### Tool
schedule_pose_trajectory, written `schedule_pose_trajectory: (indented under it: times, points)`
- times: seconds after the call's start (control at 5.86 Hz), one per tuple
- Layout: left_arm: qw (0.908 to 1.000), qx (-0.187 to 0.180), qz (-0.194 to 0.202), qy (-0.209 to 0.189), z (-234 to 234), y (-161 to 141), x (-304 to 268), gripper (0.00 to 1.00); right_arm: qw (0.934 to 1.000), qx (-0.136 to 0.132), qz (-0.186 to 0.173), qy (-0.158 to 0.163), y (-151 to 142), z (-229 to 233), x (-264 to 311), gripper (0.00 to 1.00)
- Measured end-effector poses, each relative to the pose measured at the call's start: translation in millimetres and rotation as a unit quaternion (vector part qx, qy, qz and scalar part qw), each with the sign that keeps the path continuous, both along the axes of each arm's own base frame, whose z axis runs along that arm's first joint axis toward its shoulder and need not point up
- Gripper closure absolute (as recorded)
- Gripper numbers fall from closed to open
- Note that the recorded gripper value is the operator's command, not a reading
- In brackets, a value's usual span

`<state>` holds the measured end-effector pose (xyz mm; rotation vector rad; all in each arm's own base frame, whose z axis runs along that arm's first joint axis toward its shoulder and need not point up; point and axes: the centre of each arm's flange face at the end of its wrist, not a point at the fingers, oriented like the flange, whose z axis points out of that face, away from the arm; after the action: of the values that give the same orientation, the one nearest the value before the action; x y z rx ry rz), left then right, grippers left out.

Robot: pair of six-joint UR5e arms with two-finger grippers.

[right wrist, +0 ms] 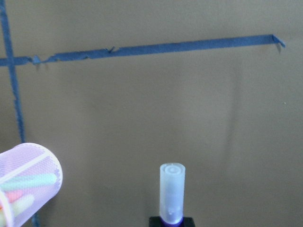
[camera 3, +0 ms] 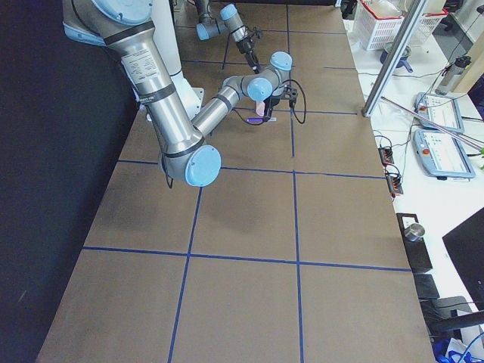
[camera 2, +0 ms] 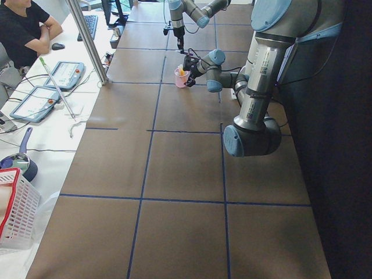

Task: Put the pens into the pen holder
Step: 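Carry the purple marker with the right gripper and drop it into the cup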

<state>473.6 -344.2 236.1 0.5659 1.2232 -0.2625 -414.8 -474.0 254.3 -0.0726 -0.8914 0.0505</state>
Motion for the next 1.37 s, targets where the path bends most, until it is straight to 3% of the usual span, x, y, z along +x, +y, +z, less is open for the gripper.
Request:
schedule_pose_trajectory:
  times: [0.17, 0.51, 0.68, 1.02, 1.2, 1.37]
  points:
    - [1.0000, 0.001, 0.000, 0.002, -1.8, 0.6, -1.5, 0.00, 0.9981, 0.033, 0.050, -0.012, 20.9, -42.1, 0.2, 1.00]
    - [1.0000, 0.000, -0.001, -0.004, 5.0, 0.5, -3.5, 0.00, 0.9801, 0.089, 0.174, -0.034, 52.9, -109.9, -14.7, 1.00]
    - [0.9999, -0.001, -0.001, -0.013, 14.7, 0.6, -5.2, 0.00, 0.9663, 0.122, 0.224, -0.038, 70.6, -121.7, -30.0, 1.00]
    - [0.9996, 0.006, -0.002, -0.026, 21.7, -4.6, -9.8, 0.00, 0.9293, 0.180, 0.321, -0.031, 109.0, -125.1, -75.2, 1.00]
    - [0.9994, 0.013, -0.002, -0.031, 21.9, -7.1, -12.0, 0.00, 0.9181, 0.188, 0.348, -0.023, 116.3, -118.8, -92.1, 1.00]
    - [0.9993, 0.016, -0.004, -0.032, 21.8, -9.4, -14.1, 0.00, 0.9103, 0.199, 0.363, -0.009, 119.3, -108.8, -110.4, 0.93]
